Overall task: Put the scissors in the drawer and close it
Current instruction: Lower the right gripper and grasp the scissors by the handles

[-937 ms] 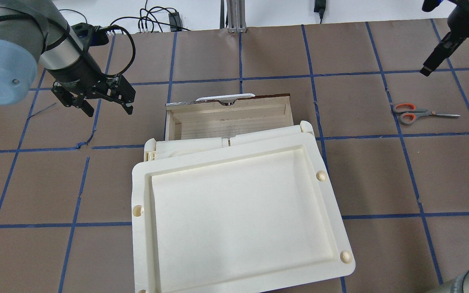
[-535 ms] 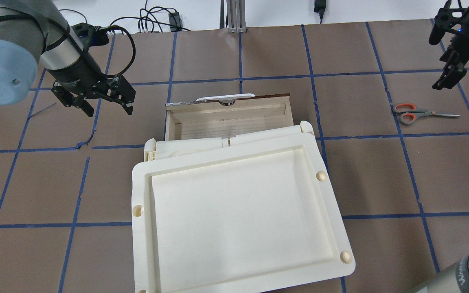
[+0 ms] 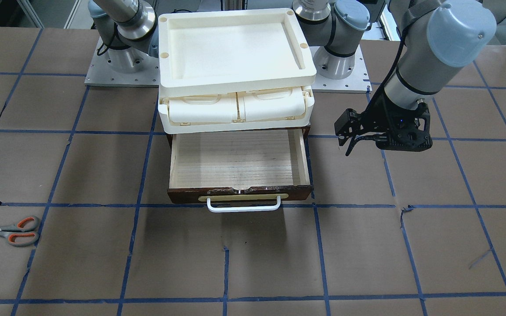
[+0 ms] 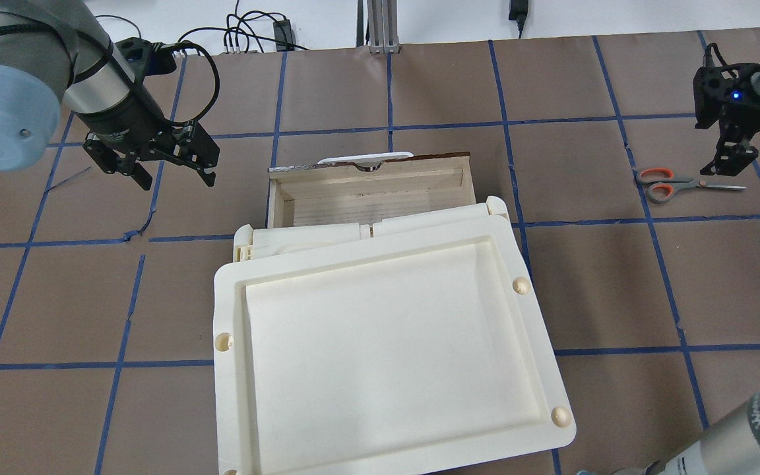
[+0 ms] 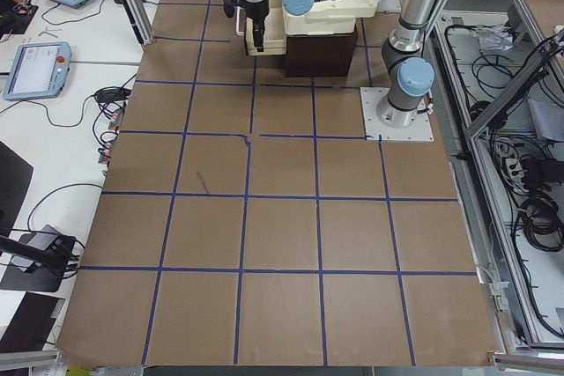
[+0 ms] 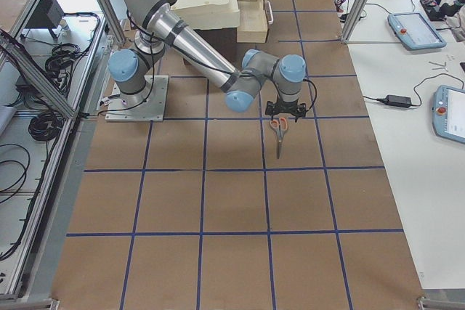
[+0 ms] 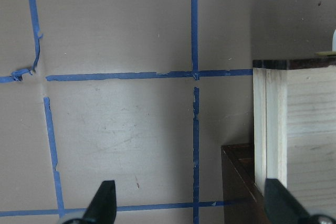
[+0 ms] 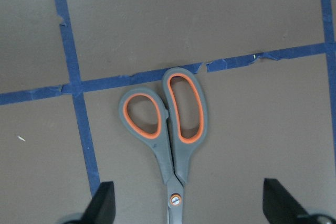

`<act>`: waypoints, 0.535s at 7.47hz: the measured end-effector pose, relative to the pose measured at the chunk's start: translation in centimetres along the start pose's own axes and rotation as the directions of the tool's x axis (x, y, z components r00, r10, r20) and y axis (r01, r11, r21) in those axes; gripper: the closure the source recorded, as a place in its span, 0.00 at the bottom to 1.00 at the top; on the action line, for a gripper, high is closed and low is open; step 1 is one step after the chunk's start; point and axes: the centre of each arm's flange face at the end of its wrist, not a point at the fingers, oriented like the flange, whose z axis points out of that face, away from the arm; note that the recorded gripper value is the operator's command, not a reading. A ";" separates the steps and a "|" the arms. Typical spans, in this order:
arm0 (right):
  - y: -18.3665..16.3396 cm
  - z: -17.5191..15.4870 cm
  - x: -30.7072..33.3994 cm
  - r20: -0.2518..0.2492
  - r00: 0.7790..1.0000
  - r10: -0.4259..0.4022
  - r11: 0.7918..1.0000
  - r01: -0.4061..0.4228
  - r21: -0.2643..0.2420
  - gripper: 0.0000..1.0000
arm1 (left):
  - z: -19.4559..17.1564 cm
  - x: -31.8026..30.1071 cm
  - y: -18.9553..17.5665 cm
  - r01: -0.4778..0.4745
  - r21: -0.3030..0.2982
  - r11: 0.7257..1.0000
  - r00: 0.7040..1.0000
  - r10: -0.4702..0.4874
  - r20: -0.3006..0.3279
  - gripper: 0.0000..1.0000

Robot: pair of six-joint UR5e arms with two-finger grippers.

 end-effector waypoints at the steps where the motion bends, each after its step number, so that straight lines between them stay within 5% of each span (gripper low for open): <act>1: 0.8 1.8 0.2 0.000 1.000 -0.009 1.000 0.009 0.012 0.00 | 0.0 0.0 0.0 0.000 0.000 1.000 1.000 0.000 0.000 0.00; 3: 1.6 4.9 0.3 0.016 1.000 -0.014 1.000 0.013 0.011 0.01 | 0.0 0.0 0.0 0.000 0.000 1.000 1.000 0.000 0.000 0.00; 4: 1.7 5.6 0.2 0.025 1.000 -0.013 1.000 0.013 0.009 0.10 | 0.0 0.0 0.0 0.000 0.001 1.000 1.000 0.000 0.000 0.00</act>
